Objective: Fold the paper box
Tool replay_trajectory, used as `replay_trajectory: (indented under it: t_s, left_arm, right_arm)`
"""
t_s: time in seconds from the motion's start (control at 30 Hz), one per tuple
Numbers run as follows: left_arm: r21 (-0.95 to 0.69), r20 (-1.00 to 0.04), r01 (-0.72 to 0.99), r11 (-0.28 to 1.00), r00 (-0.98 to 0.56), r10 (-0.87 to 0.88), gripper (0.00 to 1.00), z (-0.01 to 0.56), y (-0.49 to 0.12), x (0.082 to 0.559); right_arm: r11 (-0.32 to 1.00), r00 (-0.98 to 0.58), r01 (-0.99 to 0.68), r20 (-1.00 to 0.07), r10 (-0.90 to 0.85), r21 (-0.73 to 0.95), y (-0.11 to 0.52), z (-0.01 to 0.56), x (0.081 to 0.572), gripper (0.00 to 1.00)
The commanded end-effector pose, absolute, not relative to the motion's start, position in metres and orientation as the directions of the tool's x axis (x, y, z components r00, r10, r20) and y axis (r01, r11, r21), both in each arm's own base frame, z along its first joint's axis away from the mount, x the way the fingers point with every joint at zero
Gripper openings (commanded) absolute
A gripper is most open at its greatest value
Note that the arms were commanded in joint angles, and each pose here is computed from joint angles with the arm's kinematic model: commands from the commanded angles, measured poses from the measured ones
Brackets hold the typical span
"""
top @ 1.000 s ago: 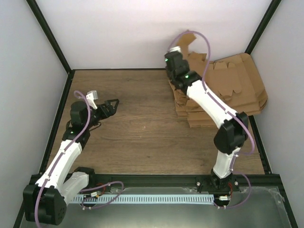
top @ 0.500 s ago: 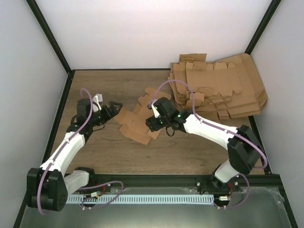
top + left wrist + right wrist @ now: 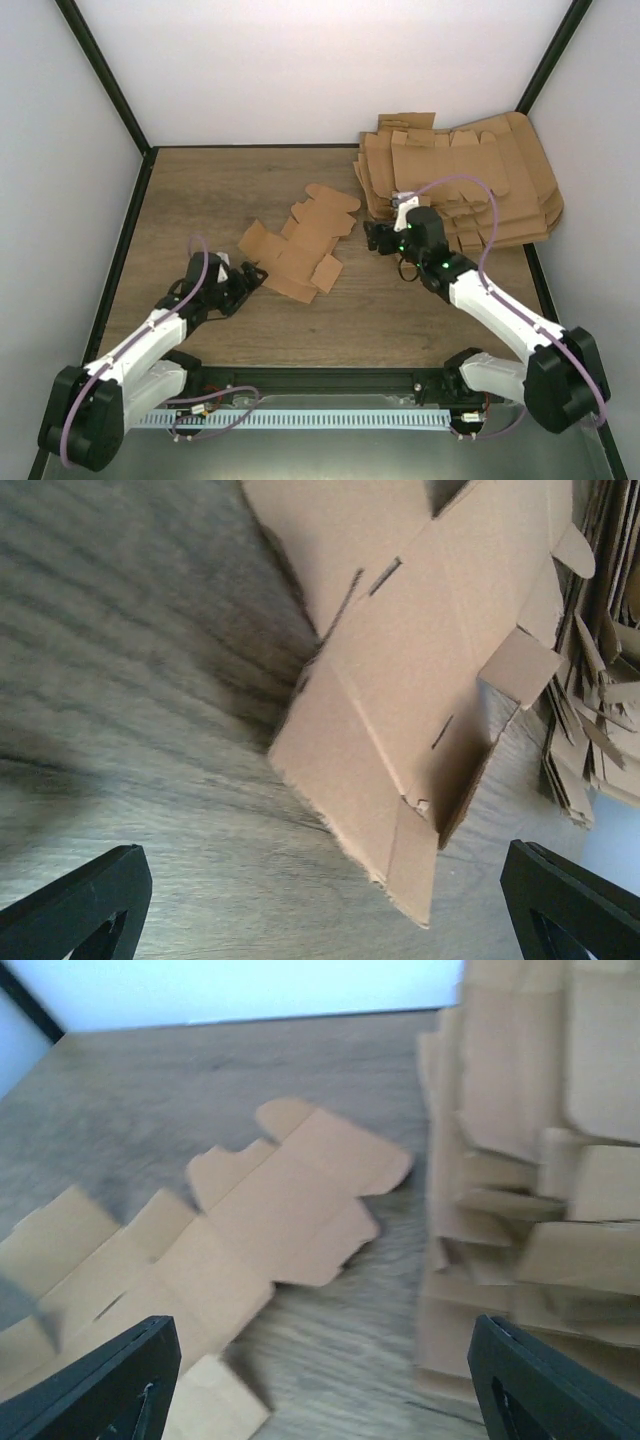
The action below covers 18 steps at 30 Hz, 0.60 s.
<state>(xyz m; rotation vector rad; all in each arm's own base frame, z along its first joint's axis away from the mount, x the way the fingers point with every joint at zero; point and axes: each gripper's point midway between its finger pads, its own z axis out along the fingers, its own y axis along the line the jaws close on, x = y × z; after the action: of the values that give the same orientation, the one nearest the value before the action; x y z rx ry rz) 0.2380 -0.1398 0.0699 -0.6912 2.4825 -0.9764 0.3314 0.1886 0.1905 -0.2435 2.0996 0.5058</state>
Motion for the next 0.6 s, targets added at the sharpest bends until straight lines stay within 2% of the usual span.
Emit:
replay_trajectory:
  t_s: [0.0, 0.17, 0.33, 0.43, 0.57]
  left_arm:
    - [-0.743, -0.143, -0.364, 0.561, -0.733, -0.665, 0.97, 0.065, -0.135, 0.236]
    - [-0.787, -0.129, -0.336, 0.517, -0.730, -0.671, 0.92, 0.059, -0.150, 0.248]
    - [-0.802, -0.125, -0.320, 0.504, -0.735, -0.666, 0.87, 0.057, -0.162, 0.261]
    - [-0.803, -0.134, -0.322, 0.501, -0.722, -0.679, 0.79, 0.055, -0.162, 0.266]
    - [-0.813, -0.123, -0.331, 0.479, -0.706, -0.697, 0.67, 0.052, -0.163, 0.271]
  right_arm:
    - [0.937, -0.375, -0.227, -0.912, 0.168, 0.266, 0.141, 0.223, 0.351, 0.83]
    - [0.955, -0.329, -0.159, -0.925, 0.189, 0.251, 0.106, 0.205, 0.346, 0.84]
    - [0.973, -0.135, -0.102, -0.972, 0.194, 0.208, 0.076, 0.208, 0.324, 0.87]
    - [0.983, -0.076, -0.038, -0.981, 0.177, 0.181, 0.057, 0.203, 0.317, 0.88]
    - [0.986, -0.097, 0.001, -0.981, 0.167, 0.167, 0.040, 0.192, 0.324, 0.89]
